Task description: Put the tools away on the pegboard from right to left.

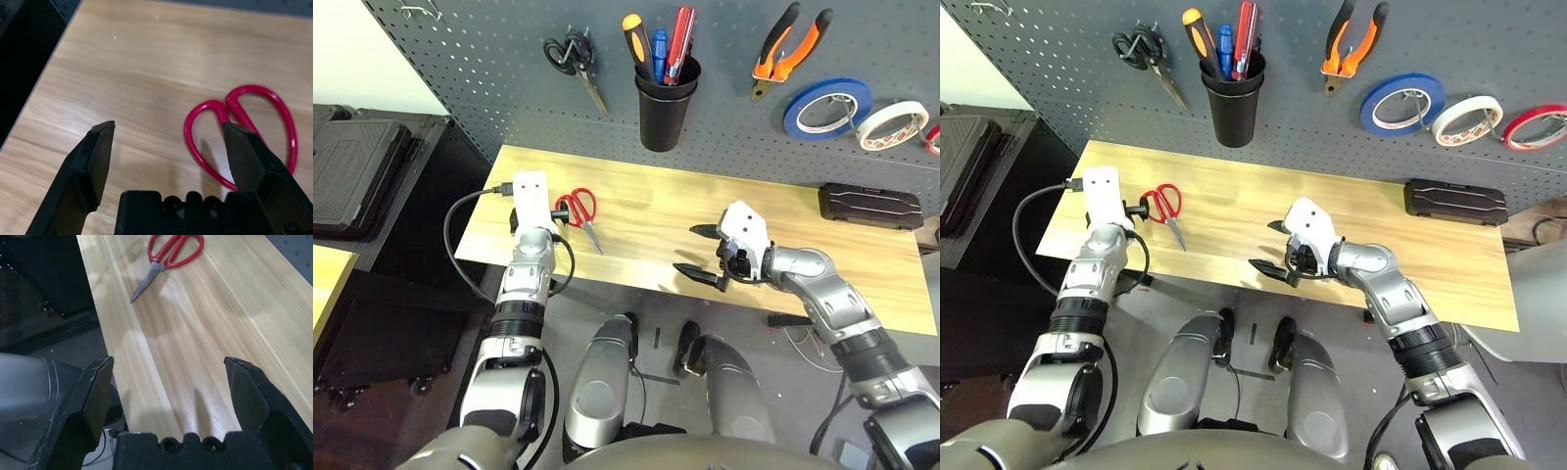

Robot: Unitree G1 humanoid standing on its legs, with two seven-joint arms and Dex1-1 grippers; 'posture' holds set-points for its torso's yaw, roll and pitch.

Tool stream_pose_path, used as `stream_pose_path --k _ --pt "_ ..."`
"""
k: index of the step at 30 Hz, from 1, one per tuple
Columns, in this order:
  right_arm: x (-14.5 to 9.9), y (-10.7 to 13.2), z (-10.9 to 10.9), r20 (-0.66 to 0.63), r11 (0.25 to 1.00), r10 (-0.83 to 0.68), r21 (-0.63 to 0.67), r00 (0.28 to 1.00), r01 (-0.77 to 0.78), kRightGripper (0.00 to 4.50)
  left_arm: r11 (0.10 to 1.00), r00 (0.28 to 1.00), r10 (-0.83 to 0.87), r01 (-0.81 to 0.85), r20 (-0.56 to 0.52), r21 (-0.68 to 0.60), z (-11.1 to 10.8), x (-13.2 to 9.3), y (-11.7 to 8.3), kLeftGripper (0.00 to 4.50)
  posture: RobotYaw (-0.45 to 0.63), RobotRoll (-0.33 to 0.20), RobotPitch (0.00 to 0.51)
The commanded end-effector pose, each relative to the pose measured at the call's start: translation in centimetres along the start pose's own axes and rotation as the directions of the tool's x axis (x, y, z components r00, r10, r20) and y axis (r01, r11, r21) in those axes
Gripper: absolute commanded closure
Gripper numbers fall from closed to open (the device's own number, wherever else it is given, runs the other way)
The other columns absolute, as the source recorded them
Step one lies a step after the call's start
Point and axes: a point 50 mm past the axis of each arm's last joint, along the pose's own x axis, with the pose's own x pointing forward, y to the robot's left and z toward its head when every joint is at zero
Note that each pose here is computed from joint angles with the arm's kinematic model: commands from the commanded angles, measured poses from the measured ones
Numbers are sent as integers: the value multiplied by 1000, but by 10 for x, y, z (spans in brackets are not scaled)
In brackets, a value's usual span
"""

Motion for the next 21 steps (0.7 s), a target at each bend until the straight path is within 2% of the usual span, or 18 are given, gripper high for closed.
stream_pose_path --k 1,8,14,17,21 --pt "-3 6 -8 -28 1000 9 18 1000 -9 0 999 999 7 -6 -47 40 -13 5 1 29 262 0 324" --pt "-5 4 -5 -35 1000 -2 12 999 2 0 998 993 16 -8 -115 65 -21 13 1 29 248 0 326" --pt "-6 4 -3 -39 1000 2 7 999 -1 0 997 974 2 14 -227 71 -41 13 -2 116 242 0 329" --pt "-7 4 -2 -40 1000 4 4 999 -3 0 997 967 22 -2 -253 76 -46 12 1 1045 239 0 331" --pt "-9 3 -1 -45 1000 7 -3 999 -7 0 997 966 17 3 -259 77 -49 12 1 2697 240 0 332"
